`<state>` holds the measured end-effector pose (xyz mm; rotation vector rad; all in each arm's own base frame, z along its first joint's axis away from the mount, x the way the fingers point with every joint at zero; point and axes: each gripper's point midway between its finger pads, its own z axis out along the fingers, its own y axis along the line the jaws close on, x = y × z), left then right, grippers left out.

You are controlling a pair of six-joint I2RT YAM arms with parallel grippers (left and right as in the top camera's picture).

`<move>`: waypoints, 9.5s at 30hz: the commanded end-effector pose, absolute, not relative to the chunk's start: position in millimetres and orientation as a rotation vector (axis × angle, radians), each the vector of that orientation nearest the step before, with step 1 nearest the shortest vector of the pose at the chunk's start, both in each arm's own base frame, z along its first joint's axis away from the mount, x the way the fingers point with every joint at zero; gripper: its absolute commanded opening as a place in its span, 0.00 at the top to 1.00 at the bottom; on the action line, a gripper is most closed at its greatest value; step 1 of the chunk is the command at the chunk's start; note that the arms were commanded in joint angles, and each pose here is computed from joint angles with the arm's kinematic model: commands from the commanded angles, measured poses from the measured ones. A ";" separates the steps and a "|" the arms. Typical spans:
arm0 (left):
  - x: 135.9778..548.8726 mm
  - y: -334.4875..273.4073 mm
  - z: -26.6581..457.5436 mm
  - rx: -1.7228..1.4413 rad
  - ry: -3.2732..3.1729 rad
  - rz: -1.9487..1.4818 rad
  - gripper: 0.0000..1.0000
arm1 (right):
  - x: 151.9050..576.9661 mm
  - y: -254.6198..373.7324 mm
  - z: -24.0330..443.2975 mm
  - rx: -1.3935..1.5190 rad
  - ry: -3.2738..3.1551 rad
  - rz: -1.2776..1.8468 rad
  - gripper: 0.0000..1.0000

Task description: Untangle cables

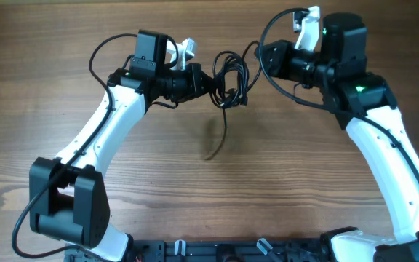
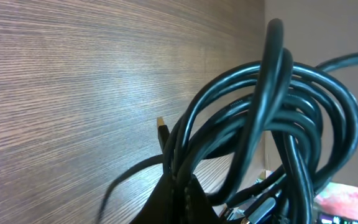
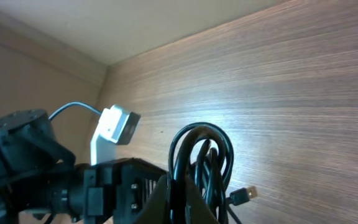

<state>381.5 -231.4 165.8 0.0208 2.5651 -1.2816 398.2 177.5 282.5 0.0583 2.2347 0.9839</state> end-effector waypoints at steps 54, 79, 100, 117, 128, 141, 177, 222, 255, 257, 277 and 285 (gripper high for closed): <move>379.9 -233.1 175.4 0.118 2.525 -1.286 0.96 | 406.1 274.4 120.4 -0.062 2.683 0.827 0.86; 380.2 -231.2 172.8 0.105 2.537 -1.266 0.96 | 472.4 109.4 328.1 0.392 2.039 1.316 0.96; 381.6 -231.6 174.0 0.152 2.515 -1.254 0.96 | 449.3 76.4 190.4 0.337 2.494 0.883 0.07; 375.1 -258.3 248.1 0.100 2.324 -1.822 0.96 | 417.6 151.7 96.3 0.220 2.812 0.595 0.69; 345.9 -250.7 305.9 0.487 2.105 -2.111 0.96 | 461.4 127.3 134.0 0.194 2.574 0.919 0.96; 331.7 -246.9 387.5 0.871 1.647 -1.867 0.96 | 450.2 183.6 91.8 0.135 2.637 1.272 0.96; 440.6 -165.2 197.2 -0.904 2.377 -1.485 0.96 | 406.9 118.1 198.9 0.134 2.582 1.086 0.41; 419.5 -121.5 167.8 -0.373 2.502 -1.213 0.00 | 411.0 246.3 169.8 -0.153 2.572 0.970 0.96; 413.5 -244.5 150.3 -0.034 2.533 -1.236 0.96 | 381.3 222.0 185.7 -0.216 2.622 0.812 0.96; 408.8 -245.8 165.9 0.001 2.502 -1.292 0.96 | 379.4 229.0 190.7 -0.263 2.598 0.873 0.96; 403.1 -224.3 134.2 -0.149 2.643 -1.023 0.96 | 390.3 222.3 183.0 0.060 2.637 0.748 0.17; 398.9 -241.6 149.8 -0.134 2.610 -1.202 0.96 | 391.4 237.9 146.3 0.054 2.727 0.806 0.36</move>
